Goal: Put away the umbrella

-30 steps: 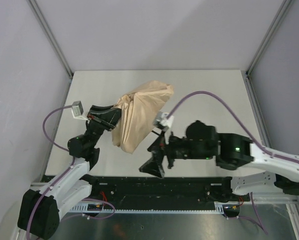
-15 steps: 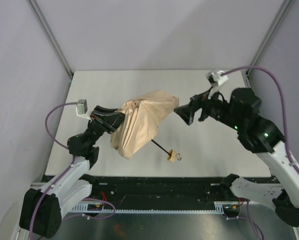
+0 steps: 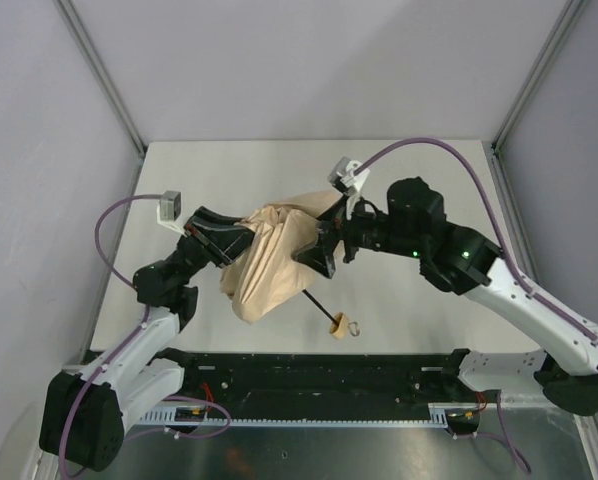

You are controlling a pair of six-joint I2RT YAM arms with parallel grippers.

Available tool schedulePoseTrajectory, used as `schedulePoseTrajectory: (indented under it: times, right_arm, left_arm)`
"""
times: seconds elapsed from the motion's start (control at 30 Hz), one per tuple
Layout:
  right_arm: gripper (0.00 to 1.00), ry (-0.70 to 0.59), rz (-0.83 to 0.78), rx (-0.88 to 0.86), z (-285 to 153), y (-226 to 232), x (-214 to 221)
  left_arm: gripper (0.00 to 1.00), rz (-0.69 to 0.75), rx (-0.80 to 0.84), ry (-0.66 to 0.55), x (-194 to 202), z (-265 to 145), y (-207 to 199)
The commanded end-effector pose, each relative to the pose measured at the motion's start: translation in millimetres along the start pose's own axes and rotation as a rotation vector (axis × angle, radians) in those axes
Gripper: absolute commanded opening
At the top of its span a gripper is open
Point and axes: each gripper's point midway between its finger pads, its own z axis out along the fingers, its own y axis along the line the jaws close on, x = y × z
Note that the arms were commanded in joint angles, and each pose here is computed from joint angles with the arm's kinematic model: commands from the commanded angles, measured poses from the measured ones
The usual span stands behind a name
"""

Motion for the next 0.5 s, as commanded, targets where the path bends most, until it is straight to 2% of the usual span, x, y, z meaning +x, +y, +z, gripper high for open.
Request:
schedulePoseTrajectory:
  times: [0.0,0.47]
  right_arm:
    - [0.99,-0.021,-0.027,-0.025,22.9,0.1,-6.7]
    - [0.99,0.062,0.045,-0.212,68.9,29.9,22.2]
  left_arm:
    - [0.0,0.057,0.117,-0.016,-16.9,8.7,-35.6]
    - [0.0,0.061,0.26,0.0,-19.7,10.3,-71.4]
